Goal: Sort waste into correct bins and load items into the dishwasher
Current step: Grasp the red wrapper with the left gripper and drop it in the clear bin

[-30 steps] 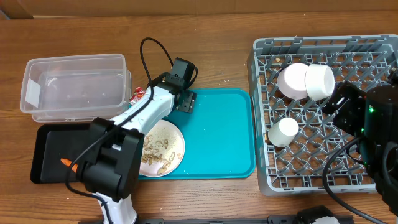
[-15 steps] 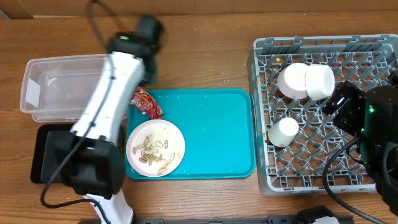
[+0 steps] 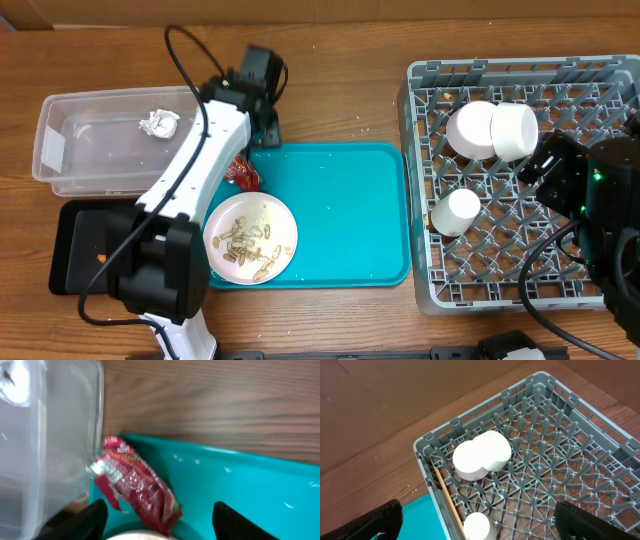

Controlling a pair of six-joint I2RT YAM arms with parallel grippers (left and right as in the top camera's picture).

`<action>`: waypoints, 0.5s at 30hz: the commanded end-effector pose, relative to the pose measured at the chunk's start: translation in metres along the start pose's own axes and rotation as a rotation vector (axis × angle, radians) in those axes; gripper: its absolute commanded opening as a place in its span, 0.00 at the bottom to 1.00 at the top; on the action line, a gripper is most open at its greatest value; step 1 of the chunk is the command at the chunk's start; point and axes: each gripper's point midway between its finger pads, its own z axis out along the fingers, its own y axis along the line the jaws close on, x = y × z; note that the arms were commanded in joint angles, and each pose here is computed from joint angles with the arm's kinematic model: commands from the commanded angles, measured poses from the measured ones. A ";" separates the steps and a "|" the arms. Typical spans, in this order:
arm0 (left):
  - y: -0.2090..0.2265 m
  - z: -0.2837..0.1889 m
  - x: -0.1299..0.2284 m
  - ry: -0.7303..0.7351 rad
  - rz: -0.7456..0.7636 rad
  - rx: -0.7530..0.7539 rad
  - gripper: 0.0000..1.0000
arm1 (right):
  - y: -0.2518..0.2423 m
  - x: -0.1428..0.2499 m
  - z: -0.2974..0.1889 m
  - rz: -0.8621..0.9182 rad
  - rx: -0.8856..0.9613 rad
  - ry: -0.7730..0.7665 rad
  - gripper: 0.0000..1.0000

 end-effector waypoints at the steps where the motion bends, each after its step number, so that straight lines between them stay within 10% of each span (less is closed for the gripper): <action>1: 0.017 0.038 0.028 0.028 -0.071 -0.082 0.64 | -0.003 -0.005 -0.003 0.014 0.008 -0.022 1.00; 15: 0.007 0.078 0.045 -0.013 -0.077 -0.029 0.45 | -0.003 -0.005 -0.003 0.014 0.008 -0.022 1.00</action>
